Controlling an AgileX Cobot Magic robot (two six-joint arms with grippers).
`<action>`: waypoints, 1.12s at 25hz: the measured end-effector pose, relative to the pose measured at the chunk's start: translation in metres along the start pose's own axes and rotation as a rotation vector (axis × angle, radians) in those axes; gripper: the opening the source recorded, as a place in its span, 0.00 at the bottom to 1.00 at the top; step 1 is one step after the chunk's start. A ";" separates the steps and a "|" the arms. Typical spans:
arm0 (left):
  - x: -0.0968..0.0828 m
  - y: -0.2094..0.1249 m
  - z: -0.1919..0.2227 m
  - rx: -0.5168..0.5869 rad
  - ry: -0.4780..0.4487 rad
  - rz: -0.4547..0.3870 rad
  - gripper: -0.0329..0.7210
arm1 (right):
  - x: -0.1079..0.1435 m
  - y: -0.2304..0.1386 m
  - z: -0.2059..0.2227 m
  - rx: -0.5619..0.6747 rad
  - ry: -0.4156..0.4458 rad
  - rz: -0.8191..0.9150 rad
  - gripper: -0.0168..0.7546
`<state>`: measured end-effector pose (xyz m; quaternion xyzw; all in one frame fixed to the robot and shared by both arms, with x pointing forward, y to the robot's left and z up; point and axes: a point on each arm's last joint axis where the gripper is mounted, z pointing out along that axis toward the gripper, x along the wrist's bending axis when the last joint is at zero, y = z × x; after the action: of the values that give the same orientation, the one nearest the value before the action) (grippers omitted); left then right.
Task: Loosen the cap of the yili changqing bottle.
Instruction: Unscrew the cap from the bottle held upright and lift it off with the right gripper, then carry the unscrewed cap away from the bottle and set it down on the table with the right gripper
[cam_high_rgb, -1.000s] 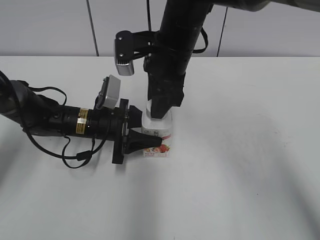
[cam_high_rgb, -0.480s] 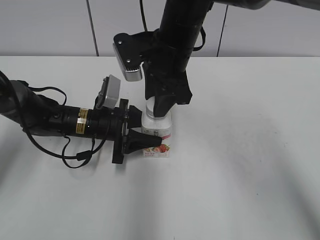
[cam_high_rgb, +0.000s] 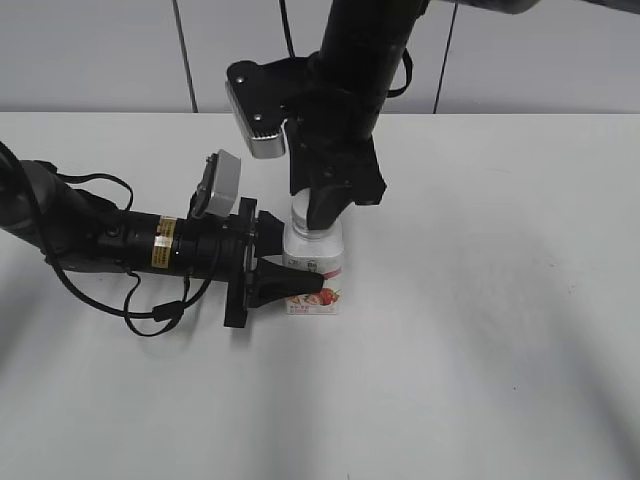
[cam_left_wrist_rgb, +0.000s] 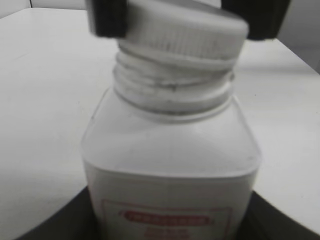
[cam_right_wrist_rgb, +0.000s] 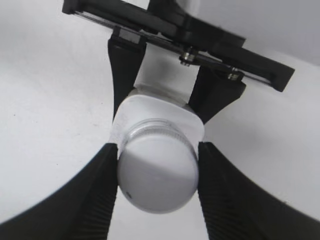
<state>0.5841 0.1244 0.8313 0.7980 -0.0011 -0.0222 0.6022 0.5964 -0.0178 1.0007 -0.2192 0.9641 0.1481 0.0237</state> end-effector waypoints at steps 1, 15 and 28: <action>0.000 0.000 0.000 0.000 0.000 0.000 0.53 | 0.000 0.001 -0.001 -0.003 -0.002 0.000 0.52; 0.000 0.000 0.000 0.002 -0.007 0.006 0.53 | 0.001 0.006 -0.022 -0.015 -0.062 0.109 0.52; 0.000 0.000 0.000 0.002 -0.008 0.007 0.53 | 0.001 -0.013 -0.045 0.091 -0.175 0.673 0.52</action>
<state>0.5837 0.1244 0.8313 0.7986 -0.0065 -0.0235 0.6013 0.6016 -0.0425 1.0403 0.1258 0.9823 0.1224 0.0657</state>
